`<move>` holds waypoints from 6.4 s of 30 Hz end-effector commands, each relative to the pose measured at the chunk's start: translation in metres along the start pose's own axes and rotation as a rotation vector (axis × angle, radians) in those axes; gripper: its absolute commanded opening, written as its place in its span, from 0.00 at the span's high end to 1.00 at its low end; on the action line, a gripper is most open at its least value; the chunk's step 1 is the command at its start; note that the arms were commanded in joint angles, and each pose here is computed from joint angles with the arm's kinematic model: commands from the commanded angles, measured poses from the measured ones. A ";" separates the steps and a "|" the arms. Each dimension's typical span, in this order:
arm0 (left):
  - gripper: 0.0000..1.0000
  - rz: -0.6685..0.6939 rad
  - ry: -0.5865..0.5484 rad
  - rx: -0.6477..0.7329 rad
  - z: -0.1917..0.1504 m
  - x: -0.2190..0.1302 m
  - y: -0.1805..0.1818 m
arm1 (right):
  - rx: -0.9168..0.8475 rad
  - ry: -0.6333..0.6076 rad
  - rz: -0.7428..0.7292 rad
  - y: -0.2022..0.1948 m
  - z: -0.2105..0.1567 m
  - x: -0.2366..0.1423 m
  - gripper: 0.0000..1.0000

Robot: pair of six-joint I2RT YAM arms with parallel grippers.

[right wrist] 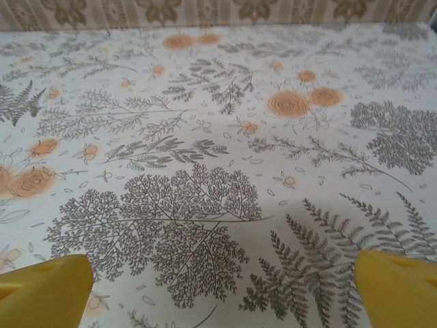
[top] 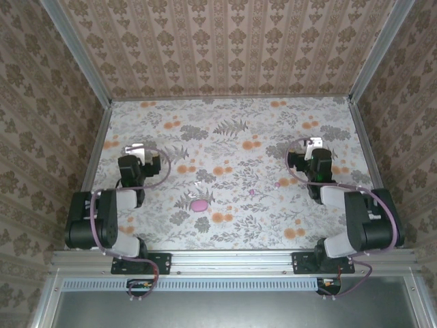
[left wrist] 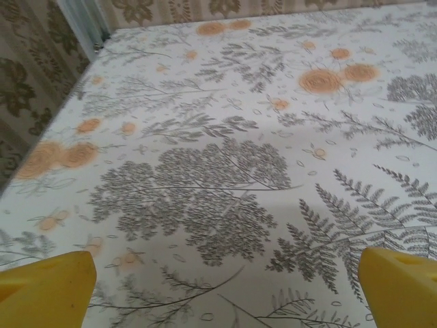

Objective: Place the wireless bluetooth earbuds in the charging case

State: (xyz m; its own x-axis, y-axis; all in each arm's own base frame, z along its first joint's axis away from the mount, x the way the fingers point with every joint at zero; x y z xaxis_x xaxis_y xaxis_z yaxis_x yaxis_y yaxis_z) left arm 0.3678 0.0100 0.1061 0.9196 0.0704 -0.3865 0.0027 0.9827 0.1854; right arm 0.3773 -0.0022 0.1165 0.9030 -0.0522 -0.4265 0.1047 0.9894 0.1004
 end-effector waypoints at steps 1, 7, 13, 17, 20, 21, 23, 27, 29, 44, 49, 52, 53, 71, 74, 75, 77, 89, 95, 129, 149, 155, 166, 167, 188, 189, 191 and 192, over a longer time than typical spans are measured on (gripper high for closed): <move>0.00 0.033 -0.018 -0.101 0.026 -0.007 0.023 | 0.066 0.135 -0.022 0.003 0.023 -0.012 0.00; 0.00 0.066 -0.093 -0.235 0.069 -0.037 0.042 | 0.289 0.341 0.041 0.021 0.029 -0.037 0.00; 0.00 -0.005 0.045 -0.477 0.072 -0.075 0.038 | 0.406 0.462 0.215 0.049 0.015 -0.062 0.00; 0.00 -0.256 0.114 -0.521 0.075 -0.087 -0.003 | 0.427 0.539 0.318 0.065 0.010 -0.076 0.04; 0.00 -0.322 0.171 -0.525 0.068 -0.095 -0.024 | 0.436 0.607 0.389 0.077 0.006 -0.084 0.10; 0.00 -0.332 0.177 -0.523 0.065 -0.099 -0.029 | 0.436 0.630 0.408 0.080 0.004 -0.085 0.13; 0.00 -0.348 0.166 -0.514 0.065 -0.107 -0.037 | 0.422 0.673 0.414 0.084 -0.002 -0.086 0.16; 0.00 -0.382 0.146 -0.518 0.061 -0.118 -0.050 | 0.367 0.746 0.350 0.082 -0.018 -0.081 0.26; 0.00 -0.397 0.158 -0.519 0.057 -0.120 -0.056 | 0.373 0.755 0.276 0.072 -0.026 -0.079 0.27; 0.09 -0.387 0.458 -0.406 0.008 -0.115 -0.094 | 0.150 0.924 0.584 0.209 -0.066 -0.081 0.35; 0.08 -0.189 0.504 -0.421 -0.014 -0.118 -0.066 | -0.272 0.808 0.784 0.278 -0.081 -0.106 0.38; 0.07 -0.148 0.512 -0.424 -0.018 -0.120 -0.057 | -0.494 0.646 0.929 0.308 -0.091 -0.121 0.37; 0.07 -0.141 0.516 -0.426 -0.019 -0.120 -0.056 | -0.554 0.597 0.972 0.315 -0.094 -0.124 0.37; 0.05 -0.124 0.478 -0.408 -0.016 -0.128 -0.044 | -0.960 0.315 1.335 0.348 -0.153 -0.118 0.16; 0.05 -0.124 0.486 -0.406 -0.019 -0.128 -0.044 | -0.960 0.317 1.314 0.352 -0.155 -0.109 0.17; 0.05 -0.123 0.489 -0.405 -0.020 -0.129 -0.044 | -0.959 0.329 1.314 0.353 -0.157 -0.107 0.18; 0.05 -0.124 0.492 -0.405 -0.021 -0.128 -0.045 | -0.958 0.340 1.333 0.355 -0.162 -0.107 0.20; 0.04 -0.117 0.500 -0.404 -0.024 -0.128 -0.044 | -0.993 0.346 1.374 0.368 -0.179 -0.110 0.29; 0.04 -0.130 0.497 -0.401 -0.023 -0.128 -0.045 | -0.998 0.365 1.365 0.361 -0.187 -0.112 0.39; 0.13 -0.932 0.258 -0.491 0.128 -0.158 -0.165 | -0.641 0.033 1.006 0.293 -0.008 -0.120 0.60; 0.35 -1.186 0.357 -0.528 0.160 -0.168 -0.235 | -0.524 -0.131 1.029 0.293 0.054 -0.146 0.59; 0.46 -1.212 0.385 -0.511 0.161 -0.170 -0.245 | -0.515 -0.158 1.036 0.297 0.062 -0.147 0.59; 0.59 -1.235 0.430 -0.549 0.164 -0.171 -0.254 | -0.503 -0.178 1.032 0.298 0.069 -0.149 0.59; 0.60 -1.235 0.433 -0.549 0.163 -0.171 -0.254 | -0.499 -0.183 1.032 0.298 0.070 -0.149 0.59; 0.88 -1.226 0.447 -0.684 0.181 -0.180 -0.248 | -0.494 -0.173 1.060 0.280 0.070 -0.156 0.39; 0.88 -1.233 0.447 -0.684 0.183 -0.181 -0.248 | -0.493 -0.178 1.067 0.278 0.072 -0.157 0.39; 0.88 -1.244 0.450 -0.686 0.185 -0.184 -0.249 | -0.495 -0.178 1.082 0.277 0.072 -0.158 0.40; 0.88 -1.249 0.449 -0.688 0.186 -0.185 -0.248 | -0.504 -0.172 1.090 0.277 0.072 -0.159 0.41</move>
State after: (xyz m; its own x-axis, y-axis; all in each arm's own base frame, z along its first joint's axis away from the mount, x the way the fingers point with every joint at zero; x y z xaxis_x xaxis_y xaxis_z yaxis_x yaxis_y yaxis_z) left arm 0.2753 -0.2759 0.2660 0.2726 -0.9108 -0.3099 0.3276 0.3907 -0.8602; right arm 0.3023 0.2703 0.2682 0.5106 0.8292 -0.2273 -0.8557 0.5158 -0.0404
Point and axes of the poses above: each hand's point on the last joint's axis, 136 mm out from that joint toward the fingers, its own x axis out along the fingers, its own y axis along the line the jaws close on, z = x × y, the point moved 2 cm from there along -x, back along the fingers, and after that the axes turned 6 degrees about x, right-handed, at the moved point
